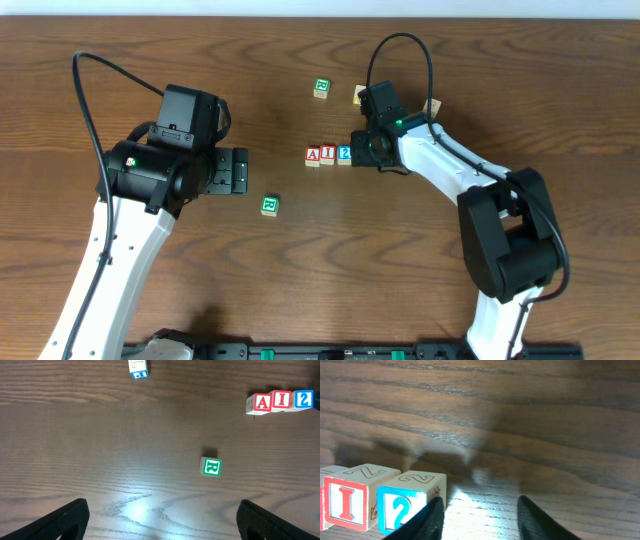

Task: Spell out Ai2

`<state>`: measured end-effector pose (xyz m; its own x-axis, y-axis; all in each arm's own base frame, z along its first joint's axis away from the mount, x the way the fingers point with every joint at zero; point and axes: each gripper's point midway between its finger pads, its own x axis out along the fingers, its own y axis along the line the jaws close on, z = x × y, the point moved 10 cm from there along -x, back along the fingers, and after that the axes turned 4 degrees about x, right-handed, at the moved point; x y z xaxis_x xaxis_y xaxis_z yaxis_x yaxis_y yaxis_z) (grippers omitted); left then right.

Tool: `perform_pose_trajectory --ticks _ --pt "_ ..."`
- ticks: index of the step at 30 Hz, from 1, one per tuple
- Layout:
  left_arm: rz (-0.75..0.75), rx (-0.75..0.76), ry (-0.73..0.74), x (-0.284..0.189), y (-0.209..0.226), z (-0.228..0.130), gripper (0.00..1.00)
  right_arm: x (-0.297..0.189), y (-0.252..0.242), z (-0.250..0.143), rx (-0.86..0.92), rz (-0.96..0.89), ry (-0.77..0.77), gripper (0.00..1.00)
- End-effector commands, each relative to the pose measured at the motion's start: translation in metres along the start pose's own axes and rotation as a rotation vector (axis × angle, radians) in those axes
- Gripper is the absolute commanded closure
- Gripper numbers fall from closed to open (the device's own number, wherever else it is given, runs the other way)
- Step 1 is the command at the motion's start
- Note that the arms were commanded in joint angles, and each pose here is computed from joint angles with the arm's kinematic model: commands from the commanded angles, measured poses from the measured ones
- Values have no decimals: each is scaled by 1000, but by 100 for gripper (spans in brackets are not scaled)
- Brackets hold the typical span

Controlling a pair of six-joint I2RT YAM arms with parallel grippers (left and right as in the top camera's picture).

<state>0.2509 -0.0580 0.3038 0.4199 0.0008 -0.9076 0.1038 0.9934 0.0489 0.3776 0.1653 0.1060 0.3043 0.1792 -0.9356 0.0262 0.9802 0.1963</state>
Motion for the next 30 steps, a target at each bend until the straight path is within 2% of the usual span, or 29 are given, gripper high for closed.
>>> perform_pose_trajectory --ticks 1,7,14,16,23,26,27,29,30 --pt "4 9 -20 -6 1 1 5 4 -1 0 14 5 8 49" --pt "4 9 -20 -6 1 1 4 4 -1 0 14 8 9 44" --pt "4 9 -20 -6 1 1 5 4 -1 0 14 6 8 45" --pt "4 9 -20 -6 1 1 5 3 -7 2 24 -20 -1 43" --pt "4 9 -20 -6 1 1 5 -37 -20 9 25 -76 -52 42" --pt "4 9 -20 -6 1 1 5 -68 -20 14 -25 -42 -109 29" --pt "4 9 -20 -6 1 1 5 -78 -20 15 -33 -30 -132 22" --pt "4 9 -20 -6 1 1 5 -106 -26 15 -43 1 -231 1" --pt "4 9 -20 -6 1 1 5 -116 -31 14 -43 20 -297 1"
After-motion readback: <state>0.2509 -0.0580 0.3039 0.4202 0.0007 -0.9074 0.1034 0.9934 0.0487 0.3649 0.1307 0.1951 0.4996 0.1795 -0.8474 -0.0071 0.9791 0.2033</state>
